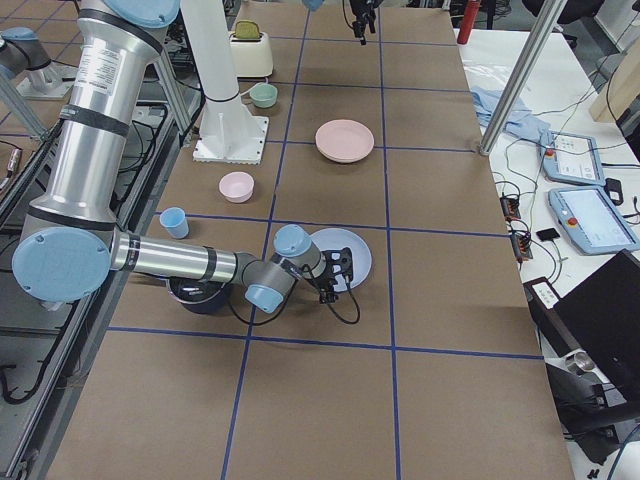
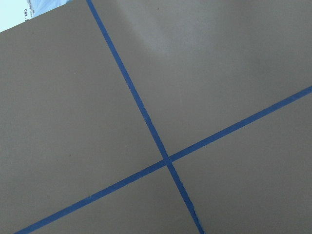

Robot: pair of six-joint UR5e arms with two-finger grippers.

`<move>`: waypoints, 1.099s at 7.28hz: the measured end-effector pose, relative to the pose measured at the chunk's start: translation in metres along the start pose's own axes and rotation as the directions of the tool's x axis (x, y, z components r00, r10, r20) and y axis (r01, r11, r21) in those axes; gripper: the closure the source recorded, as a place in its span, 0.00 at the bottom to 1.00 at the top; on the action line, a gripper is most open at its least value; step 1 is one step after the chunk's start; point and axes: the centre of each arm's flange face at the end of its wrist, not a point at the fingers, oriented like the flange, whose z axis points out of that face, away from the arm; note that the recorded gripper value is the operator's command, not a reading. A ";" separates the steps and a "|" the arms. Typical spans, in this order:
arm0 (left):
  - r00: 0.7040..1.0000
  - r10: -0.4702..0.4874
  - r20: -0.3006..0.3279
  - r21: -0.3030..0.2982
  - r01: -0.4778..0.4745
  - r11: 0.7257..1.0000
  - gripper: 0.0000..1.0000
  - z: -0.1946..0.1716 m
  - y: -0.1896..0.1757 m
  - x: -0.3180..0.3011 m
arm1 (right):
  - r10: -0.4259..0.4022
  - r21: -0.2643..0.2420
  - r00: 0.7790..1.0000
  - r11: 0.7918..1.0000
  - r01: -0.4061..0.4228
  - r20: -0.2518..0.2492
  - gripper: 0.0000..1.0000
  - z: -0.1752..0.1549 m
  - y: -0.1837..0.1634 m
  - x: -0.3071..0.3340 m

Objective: Stack three plates with pink and blue
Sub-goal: 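Grasp the light blue plate rim with the right gripper and lift it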

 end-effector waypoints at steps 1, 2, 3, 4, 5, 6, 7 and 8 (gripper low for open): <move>1.000 0.000 0.000 0.000 0.000 1.000 0.00 0.000 0.000 0.000 | -0.002 -0.003 1.000 1.000 0.002 0.001 1.00 0.001 0.001 -0.001; 1.000 0.000 -0.001 0.000 0.000 1.000 0.00 0.000 0.000 0.000 | -0.003 -0.002 1.000 1.000 0.003 0.005 1.00 0.000 0.000 -0.003; 1.000 0.000 -0.001 0.000 0.000 1.000 0.00 0.000 0.000 0.001 | -0.008 0.006 1.000 1.000 0.008 0.021 1.00 -0.004 -0.004 -0.011; 1.000 0.000 -0.001 0.000 0.000 1.000 0.00 0.000 0.000 0.001 | -0.012 0.013 0.999 1.000 0.011 0.053 1.00 -0.013 -0.010 -0.026; 1.000 0.000 -0.001 0.001 0.000 1.000 0.00 0.000 0.000 0.001 | 0.004 0.020 0.995 1.000 -0.006 0.096 1.00 -0.022 -0.022 -0.046; 1.000 -0.001 -0.001 0.001 0.001 1.000 0.00 0.000 -0.001 0.001 | 0.046 0.028 0.989 0.998 -0.051 0.142 1.00 -0.032 -0.046 -0.073; 1.000 -0.002 0.000 0.001 0.002 1.000 0.00 0.000 -0.001 0.000 | 0.112 0.031 0.977 0.992 -0.119 0.182 1.00 -0.042 -0.079 -0.115; 1.000 -0.004 0.000 0.001 0.004 1.000 0.00 -0.001 -0.001 -0.001 | 0.195 0.030 0.956 0.978 -0.206 0.219 1.00 -0.055 -0.120 -0.171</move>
